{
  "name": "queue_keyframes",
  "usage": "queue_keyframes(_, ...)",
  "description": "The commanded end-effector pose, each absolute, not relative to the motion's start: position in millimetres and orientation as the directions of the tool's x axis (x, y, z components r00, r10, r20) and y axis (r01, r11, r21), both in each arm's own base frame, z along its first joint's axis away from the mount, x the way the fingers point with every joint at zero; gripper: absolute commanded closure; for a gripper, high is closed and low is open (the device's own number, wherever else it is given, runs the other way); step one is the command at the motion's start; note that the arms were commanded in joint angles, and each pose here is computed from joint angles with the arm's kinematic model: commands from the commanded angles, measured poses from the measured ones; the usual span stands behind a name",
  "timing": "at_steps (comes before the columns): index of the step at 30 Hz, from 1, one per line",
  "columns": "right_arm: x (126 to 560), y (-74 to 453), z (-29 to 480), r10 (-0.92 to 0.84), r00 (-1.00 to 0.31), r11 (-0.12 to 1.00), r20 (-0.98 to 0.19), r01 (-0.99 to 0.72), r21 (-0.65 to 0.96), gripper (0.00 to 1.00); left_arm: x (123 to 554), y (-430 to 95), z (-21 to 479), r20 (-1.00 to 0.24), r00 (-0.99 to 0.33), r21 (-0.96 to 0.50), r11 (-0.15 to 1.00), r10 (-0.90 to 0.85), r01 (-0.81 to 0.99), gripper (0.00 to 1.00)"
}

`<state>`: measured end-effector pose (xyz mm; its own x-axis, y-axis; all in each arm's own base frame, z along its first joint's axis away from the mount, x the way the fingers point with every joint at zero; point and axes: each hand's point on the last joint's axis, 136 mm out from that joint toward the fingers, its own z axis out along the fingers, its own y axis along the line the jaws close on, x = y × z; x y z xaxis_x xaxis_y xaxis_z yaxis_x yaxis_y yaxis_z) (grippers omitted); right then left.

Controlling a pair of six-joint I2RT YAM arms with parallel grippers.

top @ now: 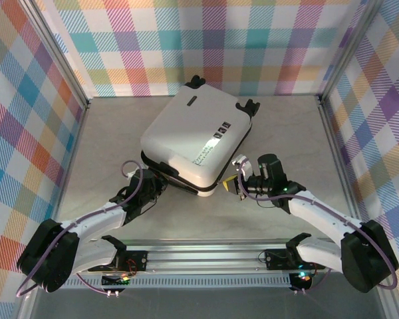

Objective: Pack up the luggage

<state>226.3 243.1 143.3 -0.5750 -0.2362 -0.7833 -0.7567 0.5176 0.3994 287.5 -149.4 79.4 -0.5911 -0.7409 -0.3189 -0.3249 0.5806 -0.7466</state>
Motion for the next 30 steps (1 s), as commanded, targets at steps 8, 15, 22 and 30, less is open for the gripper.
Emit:
queue_keyframes(8,182,275,164,-0.239,-0.523,0.314,-0.818,-0.839,0.445,1.0,274,-138,62,-0.346,-0.524,-0.701,0.585,-0.779,-0.408,1.0)
queue_keyframes(15,170,298,164,-0.244,-0.516,0.284,-0.821,-0.848,0.448,1.0,271,-142,70,-0.358,-0.478,-0.717,0.565,-0.802,-0.41,1.0)
queue_keyframes(22,159,316,154,-0.231,-0.517,0.317,-0.824,-0.841,0.439,1.0,267,-144,74,-0.375,-0.431,-0.729,0.548,-0.821,-0.41,1.0)
queue_keyframes(30,171,322,142,-0.112,-0.533,0.491,-0.839,-0.764,0.42,1.0,263,-154,67,-0.348,-0.399,-0.758,0.505,-0.848,-0.413,1.0)
